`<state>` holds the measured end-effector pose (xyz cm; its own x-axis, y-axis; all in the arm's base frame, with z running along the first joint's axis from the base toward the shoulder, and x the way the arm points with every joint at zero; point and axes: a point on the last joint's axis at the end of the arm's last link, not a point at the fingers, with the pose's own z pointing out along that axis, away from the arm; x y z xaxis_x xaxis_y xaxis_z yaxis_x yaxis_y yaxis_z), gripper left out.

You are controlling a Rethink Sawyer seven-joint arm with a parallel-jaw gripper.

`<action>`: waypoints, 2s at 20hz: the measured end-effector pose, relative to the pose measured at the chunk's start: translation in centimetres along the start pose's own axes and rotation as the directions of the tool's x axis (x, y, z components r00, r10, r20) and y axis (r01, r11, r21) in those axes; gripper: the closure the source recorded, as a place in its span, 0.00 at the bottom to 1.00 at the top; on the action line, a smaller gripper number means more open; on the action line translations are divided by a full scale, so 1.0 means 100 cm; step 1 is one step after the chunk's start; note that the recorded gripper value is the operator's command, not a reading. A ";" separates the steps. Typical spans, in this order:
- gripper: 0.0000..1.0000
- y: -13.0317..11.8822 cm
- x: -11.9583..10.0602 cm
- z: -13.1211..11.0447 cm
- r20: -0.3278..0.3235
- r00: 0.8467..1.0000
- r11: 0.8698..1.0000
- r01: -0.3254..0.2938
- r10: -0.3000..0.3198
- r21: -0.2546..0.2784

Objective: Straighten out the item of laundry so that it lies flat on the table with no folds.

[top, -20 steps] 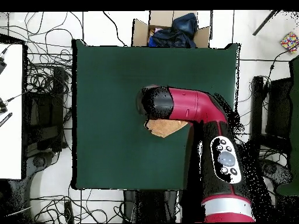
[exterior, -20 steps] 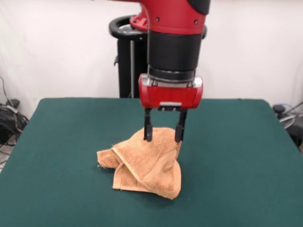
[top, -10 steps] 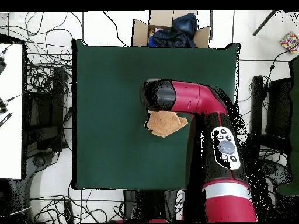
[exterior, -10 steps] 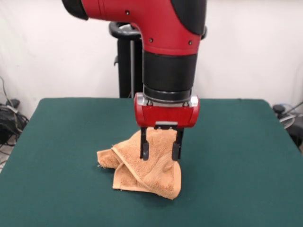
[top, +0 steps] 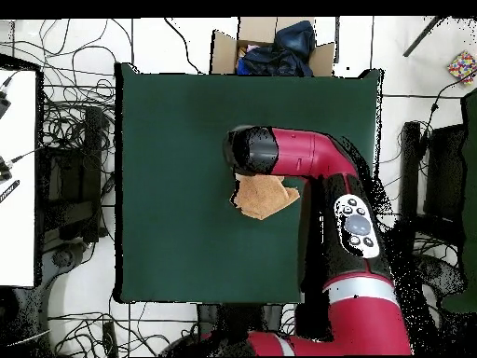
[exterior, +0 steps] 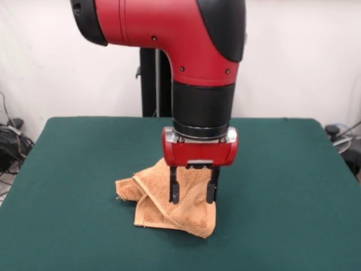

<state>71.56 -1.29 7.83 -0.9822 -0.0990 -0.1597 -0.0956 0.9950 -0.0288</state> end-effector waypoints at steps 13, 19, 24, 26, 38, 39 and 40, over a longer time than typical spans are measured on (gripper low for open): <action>0.00 -0.047 0.015 0.023 -0.009 1.000 1.000 -0.008 0.008 0.006; 0.00 -0.056 0.020 0.027 -0.013 1.000 1.000 0.004 -0.004 0.016; 0.00 -0.055 0.021 0.030 -0.012 1.000 1.000 0.016 -0.016 0.017; 0.00 -0.053 0.020 0.031 -0.005 1.000 1.000 0.020 -0.020 0.013; 0.00 -0.050 0.022 0.038 0.026 0.999 1.000 0.022 -0.022 0.007; 0.00 -0.051 0.022 0.039 0.025 0.999 1.000 0.021 -0.021 0.006; 0.00 -0.051 0.023 0.040 0.023 1.000 1.000 0.019 -0.019 0.005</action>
<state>70.43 -6.68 3.69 -0.9762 -0.1182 -0.1819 -0.1135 0.9929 -0.0364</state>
